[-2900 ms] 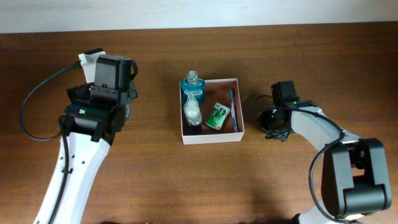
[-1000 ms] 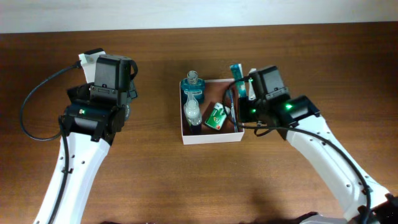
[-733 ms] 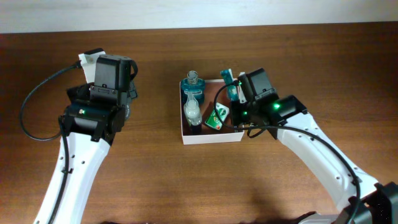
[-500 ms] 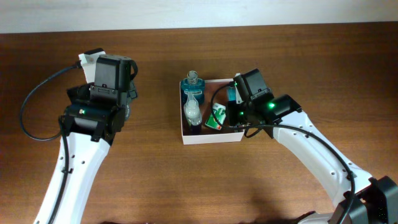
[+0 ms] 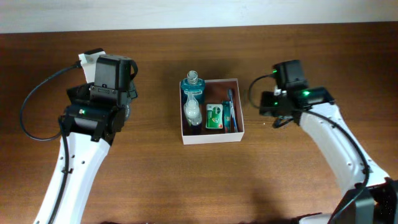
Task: Pack container
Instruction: 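Carry the toothpaste into the box and release it, then move the right gripper back right and grasp the blue razor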
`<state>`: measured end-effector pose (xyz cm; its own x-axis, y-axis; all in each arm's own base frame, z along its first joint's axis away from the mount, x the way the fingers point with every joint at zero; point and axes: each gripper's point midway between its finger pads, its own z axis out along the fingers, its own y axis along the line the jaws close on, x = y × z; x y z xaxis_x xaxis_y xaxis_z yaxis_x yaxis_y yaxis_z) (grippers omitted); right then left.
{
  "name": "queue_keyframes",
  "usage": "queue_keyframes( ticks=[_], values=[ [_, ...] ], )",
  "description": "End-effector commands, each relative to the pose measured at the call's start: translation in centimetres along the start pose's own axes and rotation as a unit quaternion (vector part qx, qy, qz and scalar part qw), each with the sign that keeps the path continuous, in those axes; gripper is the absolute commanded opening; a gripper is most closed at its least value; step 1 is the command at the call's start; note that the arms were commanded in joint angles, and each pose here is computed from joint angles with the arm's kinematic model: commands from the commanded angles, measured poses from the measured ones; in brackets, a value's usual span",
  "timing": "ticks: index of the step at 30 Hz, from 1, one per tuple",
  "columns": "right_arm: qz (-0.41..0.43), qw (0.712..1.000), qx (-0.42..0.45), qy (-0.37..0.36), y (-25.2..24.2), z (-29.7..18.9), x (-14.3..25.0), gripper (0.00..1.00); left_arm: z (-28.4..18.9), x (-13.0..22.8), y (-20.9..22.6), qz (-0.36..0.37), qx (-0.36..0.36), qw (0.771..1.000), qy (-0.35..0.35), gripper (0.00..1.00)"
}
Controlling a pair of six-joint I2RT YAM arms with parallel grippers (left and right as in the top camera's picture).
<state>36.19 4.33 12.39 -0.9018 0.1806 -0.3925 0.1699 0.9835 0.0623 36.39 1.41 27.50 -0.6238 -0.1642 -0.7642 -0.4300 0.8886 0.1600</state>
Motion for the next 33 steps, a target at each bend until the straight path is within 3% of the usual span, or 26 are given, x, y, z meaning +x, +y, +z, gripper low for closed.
queue_keyframes(
  ticks=[1, 9, 13, 17, 22, 27, 28, 32, 33],
  values=[
    [0.025, 1.000, 0.018, -0.008, -1.7, 0.0, -0.9, 0.63, 0.1, -0.1, 0.4, 0.003, -0.009, 1.000, -0.001, 0.99],
    [0.025, 0.997, 0.079, 0.006, -3.7, 6.0, -0.6, 0.65, 0.1, -0.1, 0.4, 0.003, -0.009, 1.000, -0.001, 0.99],
    [0.052, 0.987, 0.149, 0.001, -5.9, 8.1, -0.6, 0.66, 0.1, -0.1, 0.4, 0.003, -0.009, 1.000, -0.001, 0.99],
    [0.053, 0.986, 0.155, 0.016, -6.0, 9.4, 0.1, 0.66, 0.1, -0.1, 0.4, 0.003, -0.009, 1.000, -0.001, 0.99],
    [0.085, 0.983, 0.160, 0.033, -6.8, 11.1, 0.9, 0.78, 0.1, -0.1, 0.4, 0.003, -0.009, 1.000, -0.001, 0.99],
    [0.112, 0.985, 0.118, 0.060, -6.7, 12.6, 1.6, 0.80, 0.1, -0.1, 0.4, 0.003, -0.009, 1.000, -0.001, 0.99],
    [0.116, 0.985, 0.110, 0.063, -6.7, 12.6, 1.6, 0.77, 0.1, -0.1, 0.4, 0.003, -0.009, 1.000, -0.001, 0.99],
    [0.126, 0.985, 0.096, 0.074, -6.7, 12.7, 1.9, 0.50, 0.1, -0.1, 0.4, 0.003, -0.009, 1.000, -0.001, 0.99],
    [0.126, 0.985, 0.093, 0.075, -6.6, 12.7, 1.9, 0.49, 0.1, -0.1, 0.4, 0.003, -0.009, 1.000, -0.001, 0.99]
  ],
)
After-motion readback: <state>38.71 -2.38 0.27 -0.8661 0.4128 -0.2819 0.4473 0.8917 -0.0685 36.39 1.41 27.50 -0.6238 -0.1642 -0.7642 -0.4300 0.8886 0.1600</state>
